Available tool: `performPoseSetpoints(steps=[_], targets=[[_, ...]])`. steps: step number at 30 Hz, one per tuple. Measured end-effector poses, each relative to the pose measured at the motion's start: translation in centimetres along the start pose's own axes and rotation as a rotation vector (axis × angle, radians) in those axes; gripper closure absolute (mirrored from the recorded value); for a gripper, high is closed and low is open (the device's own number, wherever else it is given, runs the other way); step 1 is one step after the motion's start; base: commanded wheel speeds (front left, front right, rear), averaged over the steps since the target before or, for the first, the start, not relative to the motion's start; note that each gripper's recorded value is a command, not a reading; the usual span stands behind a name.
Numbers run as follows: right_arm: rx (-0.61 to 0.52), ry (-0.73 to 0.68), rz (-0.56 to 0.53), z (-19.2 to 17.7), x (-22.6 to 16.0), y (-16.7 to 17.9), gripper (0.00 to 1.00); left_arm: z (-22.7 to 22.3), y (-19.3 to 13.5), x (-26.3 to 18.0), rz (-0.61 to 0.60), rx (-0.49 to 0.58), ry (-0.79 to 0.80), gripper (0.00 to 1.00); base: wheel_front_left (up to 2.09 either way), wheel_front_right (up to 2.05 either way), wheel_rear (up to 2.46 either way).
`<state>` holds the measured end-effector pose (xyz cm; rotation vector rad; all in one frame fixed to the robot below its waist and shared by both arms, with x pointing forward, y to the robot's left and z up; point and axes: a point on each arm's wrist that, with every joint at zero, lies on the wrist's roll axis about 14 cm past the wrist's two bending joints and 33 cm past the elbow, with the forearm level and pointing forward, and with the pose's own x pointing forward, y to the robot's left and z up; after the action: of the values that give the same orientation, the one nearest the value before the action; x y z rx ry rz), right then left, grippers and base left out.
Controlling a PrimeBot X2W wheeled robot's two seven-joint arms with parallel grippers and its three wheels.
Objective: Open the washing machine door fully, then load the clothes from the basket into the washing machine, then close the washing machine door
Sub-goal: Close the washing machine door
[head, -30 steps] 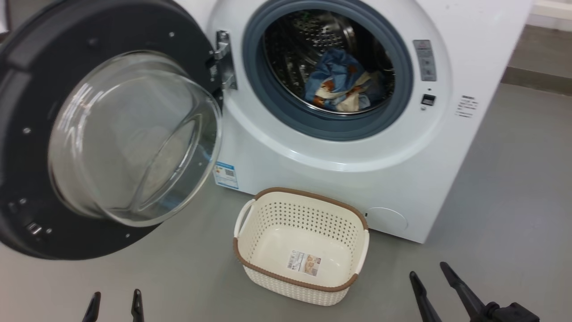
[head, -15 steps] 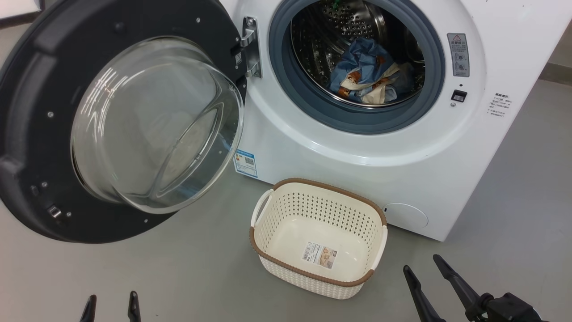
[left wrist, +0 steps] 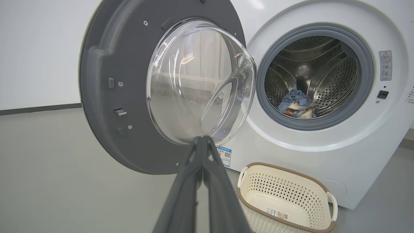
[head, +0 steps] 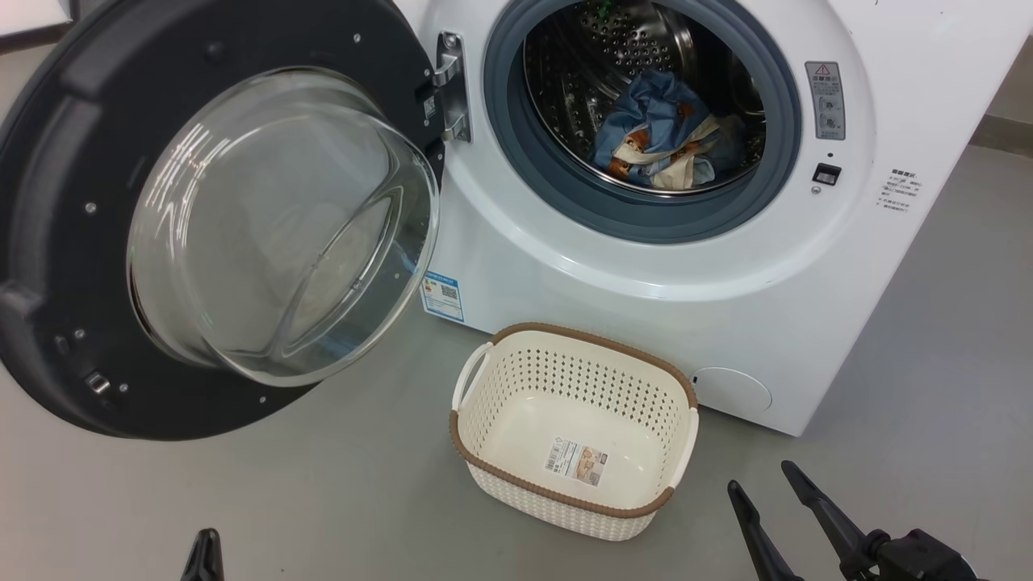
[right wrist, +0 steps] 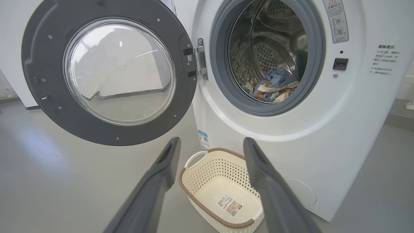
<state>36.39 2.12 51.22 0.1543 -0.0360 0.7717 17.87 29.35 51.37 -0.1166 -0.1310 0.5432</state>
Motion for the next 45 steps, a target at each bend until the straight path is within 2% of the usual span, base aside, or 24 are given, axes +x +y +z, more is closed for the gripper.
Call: performPoseSetpoints(steps=[4,7,13,17,19,23,26,30,33,34,35,40,45], targets=[[-0.001,0.002,0.002,-0.1,0.0,0.0,0.0,0.5,-0.2,0.1,-0.007,-0.014,-0.016,1.0,0.0,0.0,0.0],[-0.001,0.004,0.003,-0.1,0.1,0.0,0.0,1.4,-0.1,0.3,-0.006,-0.062,-0.046,1.0,0.0,0.0,0.0],[-0.001,0.007,0.004,-0.2,0.2,-0.1,0.0,6.8,1.8,1.0,0.026,-0.38,-0.234,1.0,0.0,0.0,0.0],[0.0,0.009,0.006,-0.3,0.2,-0.2,0.0,12.6,2.9,1.3,-0.012,-0.642,-0.44,1.0,0.0,0.0,0.0],[0.0,0.011,0.007,-0.4,0.2,-0.2,0.0,15.7,3.6,1.1,-0.043,-0.724,-0.544,1.0,0.0,0.0,0.0],[0.0,0.012,0.009,-0.4,0.3,-0.3,0.0,23.0,6.4,0.4,-0.136,-0.762,-0.755,1.0,0.0,0.0,0.0],[-0.001,0.012,0.009,-0.4,0.3,-0.4,0.0,27.6,8.5,0.4,-0.195,-0.759,-0.839,1.0,0.0,0.0,0.0],[-0.002,0.009,0.005,-0.4,0.3,-0.5,0.0,31.9,12.4,2.1,-0.19,-0.808,-0.862,1.0,0.0,0.0,0.0],[-0.003,0.006,0.002,-0.2,0.2,-0.6,0.0,34.0,16.2,4.5,-0.149,-0.931,-0.84,1.0,0.0,0.0,0.0],[-0.003,0.006,0.002,-0.2,0.2,-0.6,0.0,34.0,16.2,4.5,-0.149,-0.931,-0.84,1.0,0.0,0.0,0.0],[-0.004,0.004,0.001,-0.1,0.2,-0.6,0.0,33.9,18.1,5.9,-0.102,-0.99,-0.809,1.0,0.0,0.0,0.0],[-0.005,0.001,-0.002,-0.1,0.1,-0.7,0.0,30.5,21.8,9.5,0.061,-1.132,-0.699,1.0,0.0,0.0,0.0],[-0.01,-0.001,-0.004,0.1,-0.1,-0.9,0.0,26.0,24.1,11.5,0.218,-1.193,-0.578,1.0,0.0,0.0,0.0]])
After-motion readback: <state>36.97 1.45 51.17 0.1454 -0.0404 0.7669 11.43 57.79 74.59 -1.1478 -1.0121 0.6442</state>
